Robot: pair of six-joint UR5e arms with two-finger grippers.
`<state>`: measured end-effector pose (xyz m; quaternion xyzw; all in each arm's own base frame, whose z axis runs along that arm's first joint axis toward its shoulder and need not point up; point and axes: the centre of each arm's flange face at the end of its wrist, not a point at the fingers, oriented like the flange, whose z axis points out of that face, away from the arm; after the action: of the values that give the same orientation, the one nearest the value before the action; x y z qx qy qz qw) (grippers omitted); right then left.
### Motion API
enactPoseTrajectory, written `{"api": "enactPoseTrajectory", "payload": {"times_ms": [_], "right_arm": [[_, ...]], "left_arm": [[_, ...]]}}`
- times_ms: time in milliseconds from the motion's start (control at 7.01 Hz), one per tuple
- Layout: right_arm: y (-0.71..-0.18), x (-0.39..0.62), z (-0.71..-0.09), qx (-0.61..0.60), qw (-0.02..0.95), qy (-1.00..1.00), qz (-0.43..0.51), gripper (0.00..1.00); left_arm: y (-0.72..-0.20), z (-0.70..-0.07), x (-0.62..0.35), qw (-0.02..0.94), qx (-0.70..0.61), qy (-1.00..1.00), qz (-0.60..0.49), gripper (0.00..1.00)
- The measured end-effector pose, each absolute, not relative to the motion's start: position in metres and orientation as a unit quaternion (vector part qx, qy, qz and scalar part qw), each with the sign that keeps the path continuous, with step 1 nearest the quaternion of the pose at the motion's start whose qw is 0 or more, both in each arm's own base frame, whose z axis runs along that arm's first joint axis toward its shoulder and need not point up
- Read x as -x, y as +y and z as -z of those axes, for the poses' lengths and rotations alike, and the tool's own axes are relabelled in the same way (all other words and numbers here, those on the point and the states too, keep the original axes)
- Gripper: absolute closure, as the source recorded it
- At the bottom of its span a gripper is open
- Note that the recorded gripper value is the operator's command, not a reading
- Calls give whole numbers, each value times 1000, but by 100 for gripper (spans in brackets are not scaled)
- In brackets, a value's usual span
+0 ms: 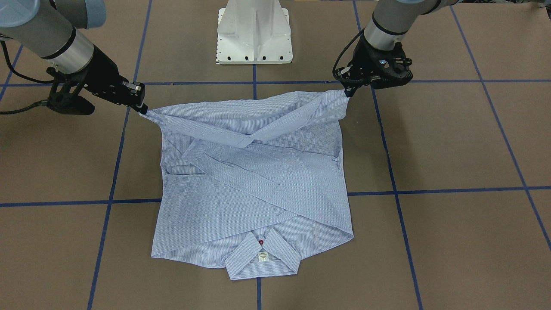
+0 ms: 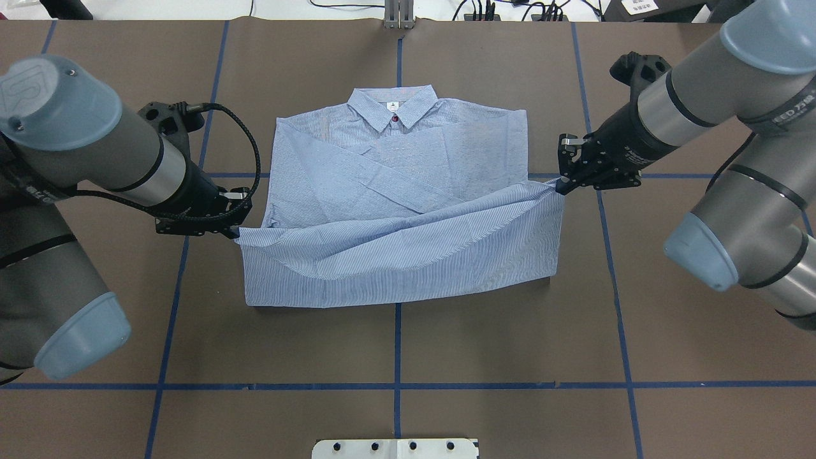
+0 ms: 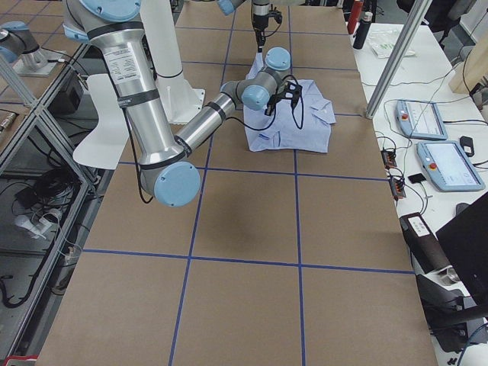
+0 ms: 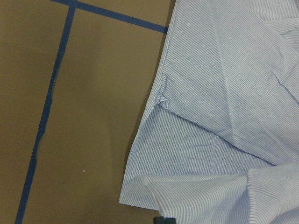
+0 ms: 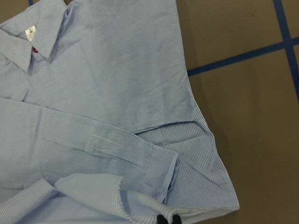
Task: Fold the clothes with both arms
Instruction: 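Lift the hem with both grippers and fold it toward the collar, then release the hem at the collar and raise both grippers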
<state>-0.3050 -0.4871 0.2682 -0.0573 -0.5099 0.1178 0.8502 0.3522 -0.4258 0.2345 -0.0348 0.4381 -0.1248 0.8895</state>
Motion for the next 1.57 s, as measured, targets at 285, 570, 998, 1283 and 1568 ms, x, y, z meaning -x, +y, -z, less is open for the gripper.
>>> {"api": "enactPoseTrajectory", "payload": {"times_ms": [285, 570, 998, 1283, 1568], "right_arm": [[-526, 305, -258, 46, 849, -510, -132, 100], [-565, 300, -254, 33, 851, -505, -142, 100], [-624, 324, -256, 23, 853, -502, -139, 100], [-653, 340, -272, 18, 854, -500, -140, 100], [-672, 351, -280, 17, 860, -489, -145, 100]], "left_arm": [[-463, -235, -341, 890, 19, 434, 141, 100], [-515, -240, -332, 889, -4, 431, 153, 100], [-583, -256, -353, 879, -31, 449, 159, 100], [-625, -266, -360, 874, -43, 454, 169, 100], [-655, -283, -369, 867, -56, 464, 170, 100]]}}
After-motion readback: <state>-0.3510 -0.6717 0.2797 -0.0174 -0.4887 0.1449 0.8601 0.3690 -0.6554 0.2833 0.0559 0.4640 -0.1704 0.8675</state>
